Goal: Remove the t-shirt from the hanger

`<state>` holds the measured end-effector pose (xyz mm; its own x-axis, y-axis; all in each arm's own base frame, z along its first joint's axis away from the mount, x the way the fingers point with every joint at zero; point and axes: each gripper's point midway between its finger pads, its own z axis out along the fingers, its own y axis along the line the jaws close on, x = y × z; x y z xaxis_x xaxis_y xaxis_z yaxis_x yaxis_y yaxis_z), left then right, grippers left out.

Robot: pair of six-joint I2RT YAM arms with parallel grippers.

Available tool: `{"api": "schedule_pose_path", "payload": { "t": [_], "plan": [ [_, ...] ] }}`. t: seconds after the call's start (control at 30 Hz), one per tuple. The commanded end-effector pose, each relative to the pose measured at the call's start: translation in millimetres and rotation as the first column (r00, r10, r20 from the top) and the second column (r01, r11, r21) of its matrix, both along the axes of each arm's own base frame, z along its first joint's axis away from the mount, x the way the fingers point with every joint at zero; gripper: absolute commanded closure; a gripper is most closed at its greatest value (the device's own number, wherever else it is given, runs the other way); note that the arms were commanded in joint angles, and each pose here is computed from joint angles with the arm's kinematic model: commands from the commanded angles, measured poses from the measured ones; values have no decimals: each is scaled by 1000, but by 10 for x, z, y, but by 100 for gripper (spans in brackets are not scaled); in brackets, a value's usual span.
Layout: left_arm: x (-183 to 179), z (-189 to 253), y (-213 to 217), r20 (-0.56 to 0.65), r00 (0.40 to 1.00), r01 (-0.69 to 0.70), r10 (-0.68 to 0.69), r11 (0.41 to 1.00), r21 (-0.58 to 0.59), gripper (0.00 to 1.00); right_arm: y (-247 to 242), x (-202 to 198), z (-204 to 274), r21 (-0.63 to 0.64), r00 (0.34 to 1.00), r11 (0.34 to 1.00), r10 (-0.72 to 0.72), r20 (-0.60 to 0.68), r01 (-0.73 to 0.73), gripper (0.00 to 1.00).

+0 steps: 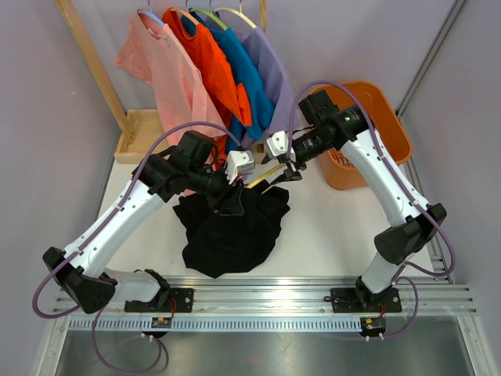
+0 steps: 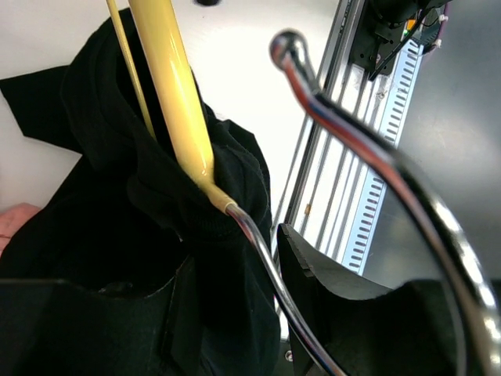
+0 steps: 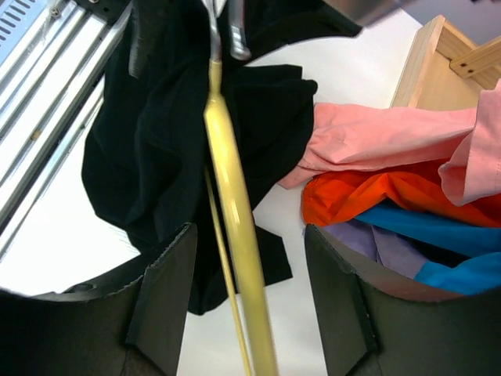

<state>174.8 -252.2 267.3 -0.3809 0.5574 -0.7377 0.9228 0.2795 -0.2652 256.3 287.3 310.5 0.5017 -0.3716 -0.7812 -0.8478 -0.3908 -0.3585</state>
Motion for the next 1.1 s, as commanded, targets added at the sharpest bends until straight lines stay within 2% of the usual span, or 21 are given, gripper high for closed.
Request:
{"api": "schedule_pose_path", "payload": {
  "t": [0.0,0.07,0.23,0.27,0.37,0.53,0.6,0.63,0.67,0.77,0.8,0.9,0.93,1.07],
  "plan": [
    [23,299,-49,108,994,29,-21,997,-66,100,-218,-409,-158,-150,972,989,-23,-233,-13,37],
    [31,299,-42,114,993,26,-19,998,-63,100,-182,-443,-176,-160,972,987,-10,-235,-29,42],
    [101,324,-34,152,988,6,4,998,-63,100,-164,-543,-299,-202,968,978,5,-252,-58,66],
    [111,333,-28,161,987,1,9,998,-64,100,-166,-559,-304,-202,967,977,6,-256,-60,76],
    [180,341,-5,199,979,-24,36,998,-60,100,-192,-594,-311,-207,965,977,0,-263,-56,95],
    [338,407,47,280,953,-94,111,993,-72,100,-233,-656,-330,-222,955,975,-37,-294,-30,100],
    [388,410,68,293,945,-126,144,989,-78,95,-231,-635,-326,-223,953,975,-66,-295,-1,100],
    [409,452,70,308,938,-138,160,986,-94,91,-235,-632,-321,-232,944,972,-99,-314,24,100],
    [437,485,101,322,928,-165,189,981,-103,76,-216,-597,-316,-227,947,973,-110,-301,41,100],
    [438,534,146,332,913,-203,237,970,-135,43,-262,-545,-354,-247,940,965,-165,-299,91,100],
    [430,549,161,326,910,-220,258,964,-148,28,-287,-534,-339,-247,939,963,-179,-294,106,100],
    [432,588,253,332,885,-280,326,943,-180,15,-382,-434,-364,-263,913,950,-249,-323,166,100],
    [469,587,303,343,867,-316,363,930,-187,8,-419,-410,-373,-273,896,943,-281,-345,191,100],
    [489,626,463,329,817,-419,474,879,-228,1,-615,-213,-406,-287,823,908,-403,-401,305,100]
  ]
}}
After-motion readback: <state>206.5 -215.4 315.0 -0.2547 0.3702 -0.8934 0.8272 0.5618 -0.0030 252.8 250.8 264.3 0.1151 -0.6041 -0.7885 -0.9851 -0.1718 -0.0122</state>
